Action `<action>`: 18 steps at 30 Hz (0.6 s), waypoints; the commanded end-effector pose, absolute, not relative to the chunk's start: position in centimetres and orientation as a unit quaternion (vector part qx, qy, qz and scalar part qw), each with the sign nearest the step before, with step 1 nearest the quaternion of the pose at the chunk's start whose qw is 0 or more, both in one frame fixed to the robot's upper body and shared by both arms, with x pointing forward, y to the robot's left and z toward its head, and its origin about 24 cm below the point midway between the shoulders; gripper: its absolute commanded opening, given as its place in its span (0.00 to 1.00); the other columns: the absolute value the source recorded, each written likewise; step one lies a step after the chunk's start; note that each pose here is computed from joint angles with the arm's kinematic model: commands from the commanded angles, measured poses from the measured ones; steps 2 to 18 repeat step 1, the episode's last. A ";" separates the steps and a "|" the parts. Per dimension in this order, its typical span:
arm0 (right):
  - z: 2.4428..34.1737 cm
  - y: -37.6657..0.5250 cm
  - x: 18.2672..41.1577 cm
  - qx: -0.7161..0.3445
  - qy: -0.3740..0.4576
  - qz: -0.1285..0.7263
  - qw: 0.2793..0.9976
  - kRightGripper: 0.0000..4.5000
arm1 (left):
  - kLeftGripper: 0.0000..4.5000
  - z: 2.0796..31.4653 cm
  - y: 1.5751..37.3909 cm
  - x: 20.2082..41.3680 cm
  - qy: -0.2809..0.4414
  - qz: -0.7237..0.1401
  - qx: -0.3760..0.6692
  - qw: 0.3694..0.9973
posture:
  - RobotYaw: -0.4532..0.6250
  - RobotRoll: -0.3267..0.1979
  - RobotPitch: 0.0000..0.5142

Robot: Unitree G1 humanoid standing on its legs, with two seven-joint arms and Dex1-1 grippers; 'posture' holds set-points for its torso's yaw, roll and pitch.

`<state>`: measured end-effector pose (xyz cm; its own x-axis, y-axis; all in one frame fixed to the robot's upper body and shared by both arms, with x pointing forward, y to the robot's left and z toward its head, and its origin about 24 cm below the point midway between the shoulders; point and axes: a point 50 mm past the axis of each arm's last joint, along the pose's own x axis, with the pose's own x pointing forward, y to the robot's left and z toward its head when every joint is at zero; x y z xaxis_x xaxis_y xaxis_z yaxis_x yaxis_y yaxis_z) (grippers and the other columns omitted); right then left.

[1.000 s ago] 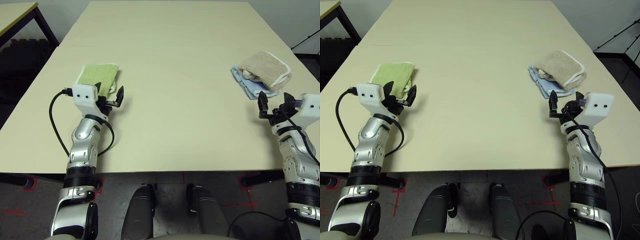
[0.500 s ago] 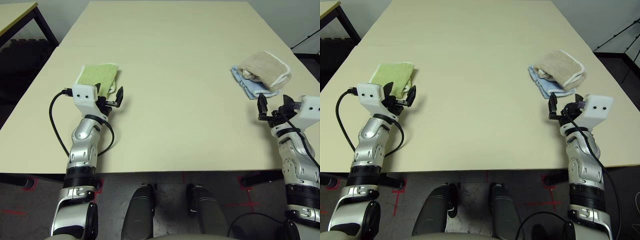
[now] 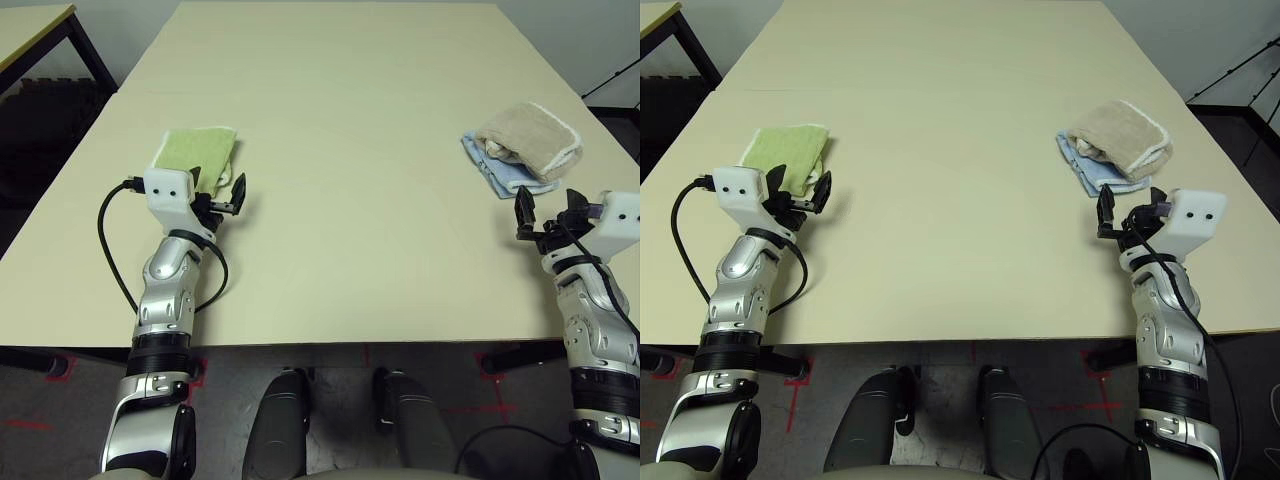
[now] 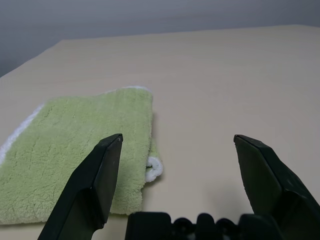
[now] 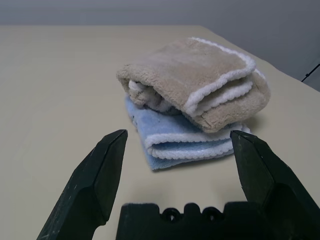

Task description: Fold the towel and set it aside.

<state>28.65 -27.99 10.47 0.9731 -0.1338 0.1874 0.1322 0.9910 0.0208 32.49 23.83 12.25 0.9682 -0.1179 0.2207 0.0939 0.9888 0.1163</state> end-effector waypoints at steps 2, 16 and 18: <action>10.1 -28.2 28.6 0.007 -0.090 -0.073 0.993 0.99 | 1.00 12.1 24.1 32.6 -0.114 -0.051 0.054 0.991 | 0.48 0.62 0.27; 10.1 -28.2 28.6 0.007 -0.090 -0.073 0.993 0.99 | 1.00 12.1 24.1 32.6 -0.114 -0.051 0.054 0.991 | 0.48 0.62 0.27; 10.1 -28.2 28.6 0.007 -0.090 -0.073 0.993 0.99 | 1.00 12.1 24.1 32.6 -0.114 -0.051 0.054 0.991 | 0.48 0.62 0.27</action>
